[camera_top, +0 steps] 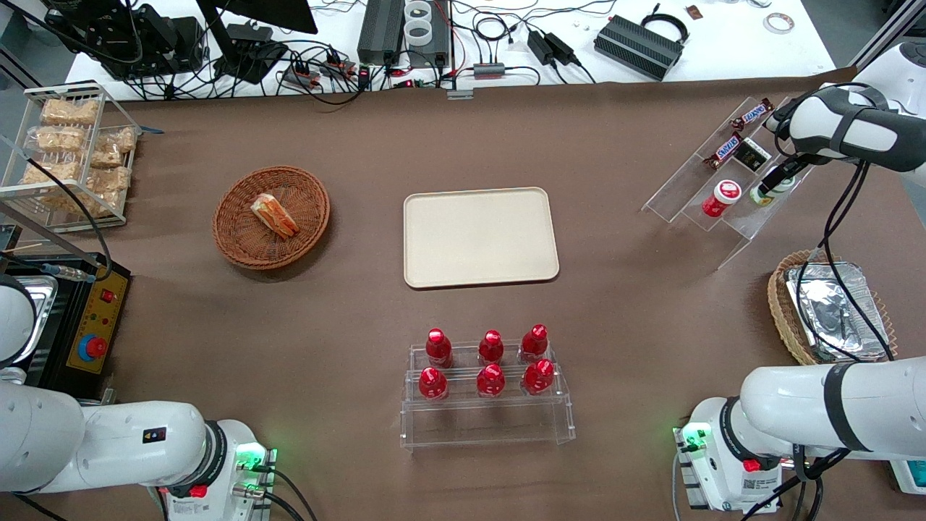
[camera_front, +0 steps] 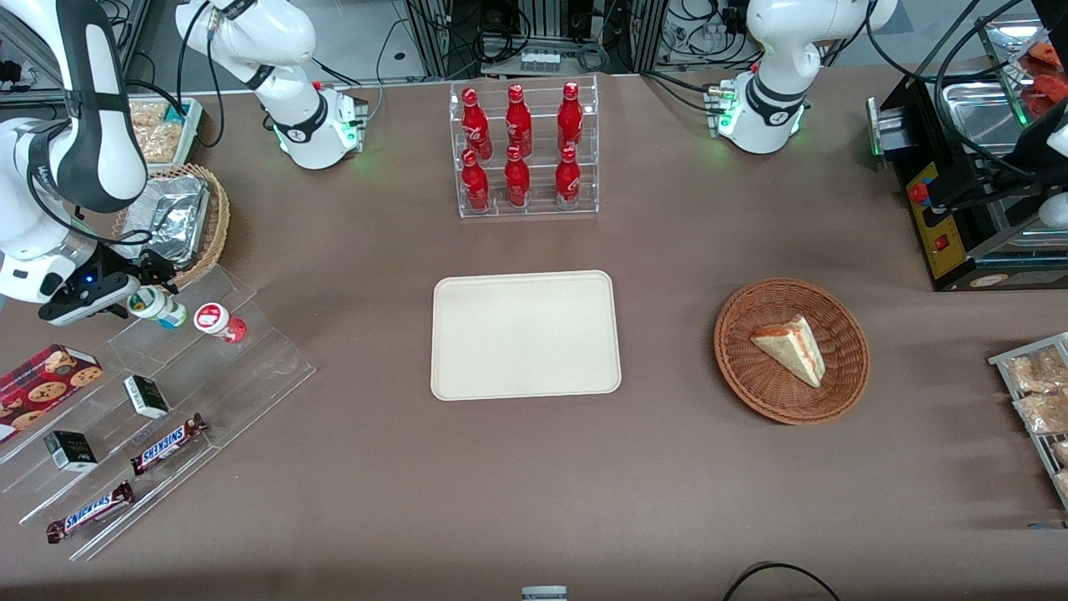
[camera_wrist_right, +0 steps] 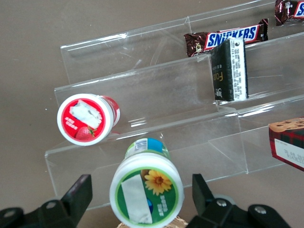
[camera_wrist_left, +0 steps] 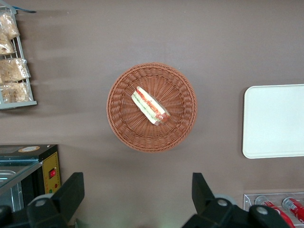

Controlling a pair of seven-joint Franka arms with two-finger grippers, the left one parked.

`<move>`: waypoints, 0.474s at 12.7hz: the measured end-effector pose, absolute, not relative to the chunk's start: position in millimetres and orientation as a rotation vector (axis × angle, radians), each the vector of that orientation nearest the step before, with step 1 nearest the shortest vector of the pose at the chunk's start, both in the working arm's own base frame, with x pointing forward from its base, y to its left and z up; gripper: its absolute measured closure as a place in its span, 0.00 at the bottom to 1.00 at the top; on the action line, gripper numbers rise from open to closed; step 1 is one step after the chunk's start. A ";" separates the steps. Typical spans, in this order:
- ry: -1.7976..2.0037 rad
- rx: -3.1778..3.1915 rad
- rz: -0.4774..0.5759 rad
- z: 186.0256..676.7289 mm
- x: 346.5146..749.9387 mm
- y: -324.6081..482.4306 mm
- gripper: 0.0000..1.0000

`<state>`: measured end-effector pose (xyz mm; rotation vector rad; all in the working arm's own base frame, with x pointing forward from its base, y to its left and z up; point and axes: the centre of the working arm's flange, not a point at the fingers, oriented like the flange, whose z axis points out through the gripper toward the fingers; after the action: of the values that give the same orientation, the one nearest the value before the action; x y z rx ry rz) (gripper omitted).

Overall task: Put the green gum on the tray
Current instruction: 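Close the right gripper on the green gum tub and lift it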

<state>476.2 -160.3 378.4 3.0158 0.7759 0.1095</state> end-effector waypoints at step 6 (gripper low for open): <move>0.789 3.012 0.110 378.5 476.7 -158.9 0.41</move>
<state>476.7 -158.9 378.5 3.0121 0.7889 0.1096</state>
